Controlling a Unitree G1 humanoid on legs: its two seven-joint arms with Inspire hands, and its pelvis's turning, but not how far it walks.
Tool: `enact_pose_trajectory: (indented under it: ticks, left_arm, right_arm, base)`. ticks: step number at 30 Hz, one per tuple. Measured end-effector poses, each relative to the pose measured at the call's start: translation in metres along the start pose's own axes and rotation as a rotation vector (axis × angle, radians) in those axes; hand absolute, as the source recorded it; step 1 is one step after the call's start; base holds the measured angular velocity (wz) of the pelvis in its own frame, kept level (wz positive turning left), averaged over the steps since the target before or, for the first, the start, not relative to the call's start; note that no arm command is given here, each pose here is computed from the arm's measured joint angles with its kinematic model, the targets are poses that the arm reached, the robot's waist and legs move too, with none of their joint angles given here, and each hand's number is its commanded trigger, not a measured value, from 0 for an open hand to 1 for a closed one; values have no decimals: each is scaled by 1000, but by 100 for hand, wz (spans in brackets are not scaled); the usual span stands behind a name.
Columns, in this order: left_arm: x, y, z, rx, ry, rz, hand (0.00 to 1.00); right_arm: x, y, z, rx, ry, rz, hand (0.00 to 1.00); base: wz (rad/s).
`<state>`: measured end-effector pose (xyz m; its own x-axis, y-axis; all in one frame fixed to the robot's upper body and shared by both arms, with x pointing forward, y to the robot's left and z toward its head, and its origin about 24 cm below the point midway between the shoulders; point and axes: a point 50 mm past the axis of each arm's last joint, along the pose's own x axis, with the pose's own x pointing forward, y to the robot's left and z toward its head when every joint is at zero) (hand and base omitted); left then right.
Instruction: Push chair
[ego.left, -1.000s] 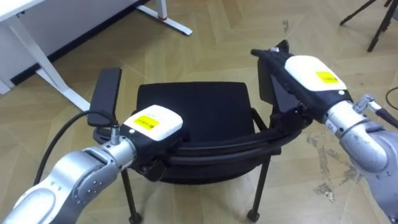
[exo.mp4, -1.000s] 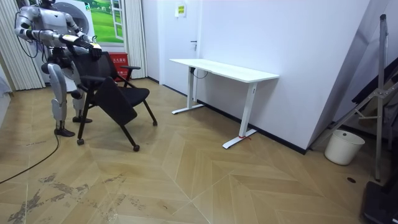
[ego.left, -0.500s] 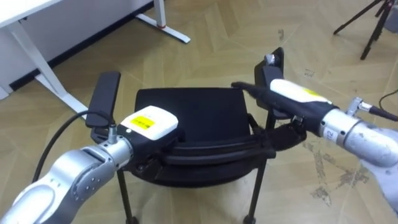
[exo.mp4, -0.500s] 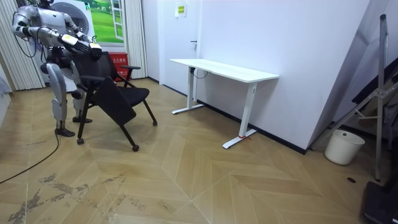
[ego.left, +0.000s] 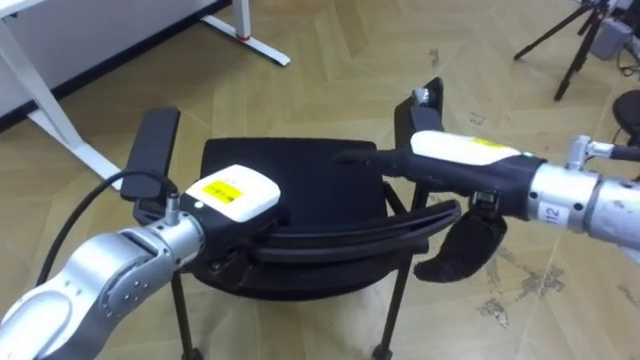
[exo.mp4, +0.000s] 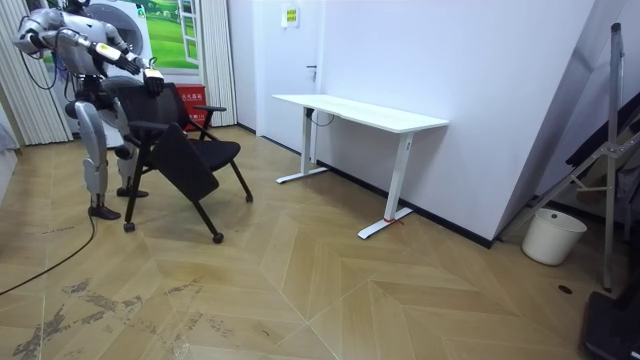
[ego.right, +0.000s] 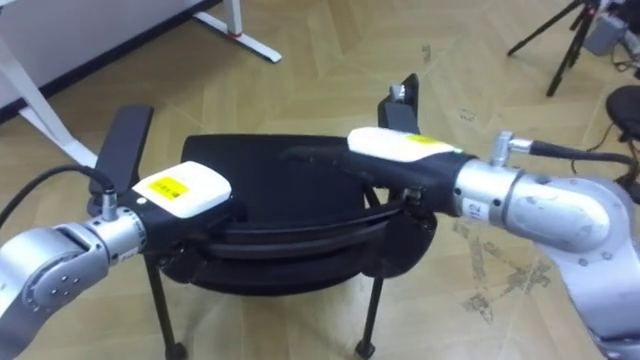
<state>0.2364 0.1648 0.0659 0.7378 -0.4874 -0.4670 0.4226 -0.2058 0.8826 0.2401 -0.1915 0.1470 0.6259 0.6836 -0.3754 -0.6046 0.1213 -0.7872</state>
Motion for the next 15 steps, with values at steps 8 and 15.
enact_pose_trajectory:
  ticks: [8,15]
  left_arm:
    - [-1,-1,-2,-8,18,-3,100]
    - [-1,-4,-1,-20,17,14,100]
  right_arm:
    - [-4,-2,-2,0,25,26,0]
    - [-3,3,-6,22,42,26,0]
  base:
    - [-3]
    - [-1]
